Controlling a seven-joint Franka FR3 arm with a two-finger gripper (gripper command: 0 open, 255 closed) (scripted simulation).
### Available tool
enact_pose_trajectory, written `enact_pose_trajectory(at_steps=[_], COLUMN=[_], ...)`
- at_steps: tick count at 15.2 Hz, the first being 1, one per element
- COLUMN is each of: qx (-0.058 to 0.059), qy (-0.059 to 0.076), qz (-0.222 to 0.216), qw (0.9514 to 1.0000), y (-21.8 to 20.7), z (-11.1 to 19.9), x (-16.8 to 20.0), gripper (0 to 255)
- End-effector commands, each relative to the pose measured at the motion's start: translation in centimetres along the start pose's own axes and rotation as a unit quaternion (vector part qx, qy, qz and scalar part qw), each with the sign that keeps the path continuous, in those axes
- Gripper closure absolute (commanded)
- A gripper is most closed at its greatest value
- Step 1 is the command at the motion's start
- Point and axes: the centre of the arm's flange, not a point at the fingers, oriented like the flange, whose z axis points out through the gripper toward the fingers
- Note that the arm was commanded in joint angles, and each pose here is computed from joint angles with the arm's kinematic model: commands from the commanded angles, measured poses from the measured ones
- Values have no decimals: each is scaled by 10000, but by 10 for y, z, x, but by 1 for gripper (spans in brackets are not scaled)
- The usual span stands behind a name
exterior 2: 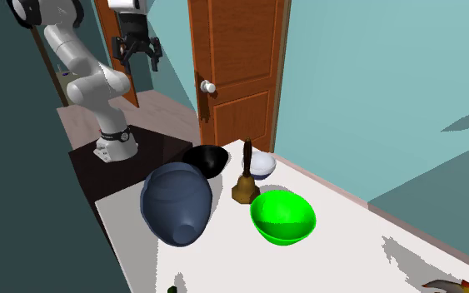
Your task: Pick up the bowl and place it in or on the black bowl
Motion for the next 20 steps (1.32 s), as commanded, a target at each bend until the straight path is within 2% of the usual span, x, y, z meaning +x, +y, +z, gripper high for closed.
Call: enact_pose_trajectory(at_steps=[1,20], qx=[0,152], qy=[0,-124], qz=[0,166], qw=[10000,9997], y=[0,-107], z=[0,162], x=[0,159], gripper=[0,0])
